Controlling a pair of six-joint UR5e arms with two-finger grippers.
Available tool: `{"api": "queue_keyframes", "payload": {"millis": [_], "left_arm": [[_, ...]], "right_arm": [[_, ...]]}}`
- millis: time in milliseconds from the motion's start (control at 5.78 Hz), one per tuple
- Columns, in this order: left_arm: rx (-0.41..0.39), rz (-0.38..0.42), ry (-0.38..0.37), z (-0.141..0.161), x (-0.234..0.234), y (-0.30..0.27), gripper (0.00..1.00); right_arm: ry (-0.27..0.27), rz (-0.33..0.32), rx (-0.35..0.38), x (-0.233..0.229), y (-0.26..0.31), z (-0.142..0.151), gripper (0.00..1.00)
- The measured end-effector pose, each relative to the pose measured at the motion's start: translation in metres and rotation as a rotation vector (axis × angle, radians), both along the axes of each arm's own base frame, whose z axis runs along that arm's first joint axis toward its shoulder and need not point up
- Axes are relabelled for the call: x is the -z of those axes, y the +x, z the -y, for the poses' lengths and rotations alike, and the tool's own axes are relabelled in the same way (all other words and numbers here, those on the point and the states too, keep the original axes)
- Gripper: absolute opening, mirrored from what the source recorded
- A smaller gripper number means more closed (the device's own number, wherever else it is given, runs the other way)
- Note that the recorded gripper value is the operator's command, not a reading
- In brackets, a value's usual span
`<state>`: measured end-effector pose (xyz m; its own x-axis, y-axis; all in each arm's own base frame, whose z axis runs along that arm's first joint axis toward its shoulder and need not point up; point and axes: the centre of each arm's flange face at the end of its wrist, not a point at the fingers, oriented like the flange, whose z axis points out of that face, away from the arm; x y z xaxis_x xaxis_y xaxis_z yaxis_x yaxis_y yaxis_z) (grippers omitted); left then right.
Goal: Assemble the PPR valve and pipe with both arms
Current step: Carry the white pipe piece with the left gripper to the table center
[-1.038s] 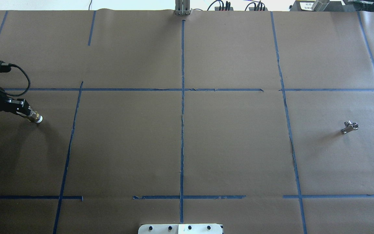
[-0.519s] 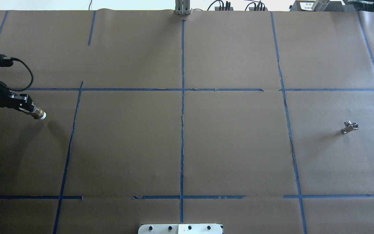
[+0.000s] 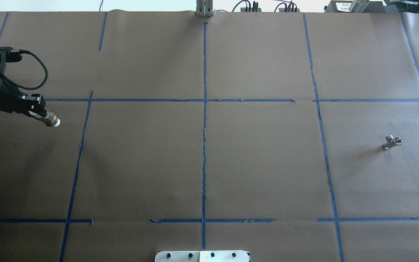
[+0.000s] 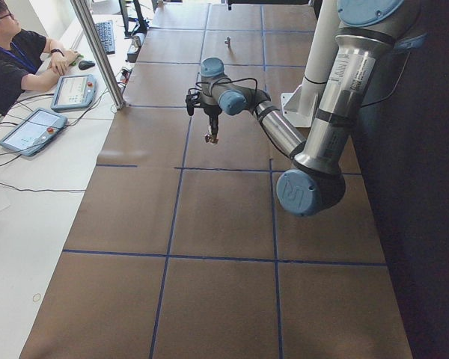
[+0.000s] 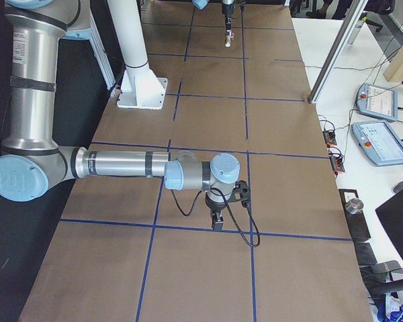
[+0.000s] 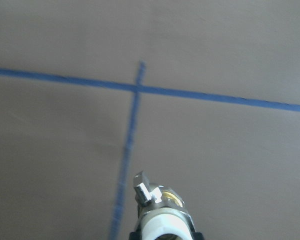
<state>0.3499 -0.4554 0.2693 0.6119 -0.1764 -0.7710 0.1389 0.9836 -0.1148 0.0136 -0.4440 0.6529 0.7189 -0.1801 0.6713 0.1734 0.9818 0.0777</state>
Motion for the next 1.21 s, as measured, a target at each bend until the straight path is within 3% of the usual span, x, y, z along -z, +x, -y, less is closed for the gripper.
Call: {"api": "queue_keyframes", "payload": {"millis": [173,519,865,1211], "left_arm": [[0.019,0.004,-0.027,-0.007,0.049,0.042,0.00],[0.060,0.015,-0.064,0.005,0.129,0.139,0.00],[0.073,0.017,-0.073,0.012,0.155,0.216,0.00],[0.070,0.016,-0.067,0.013,0.151,0.247,0.00]], "right_arm": [[0.000,0.000,0.000,0.000,0.000,0.000,1.00],[0.001,0.001,0.000,0.001,0.000,0.000,1.00],[0.003,0.001,0.000,0.001,0.000,0.000,1.00],[0.000,0.001,0.000,0.000,0.000,0.000,1.00]]}}
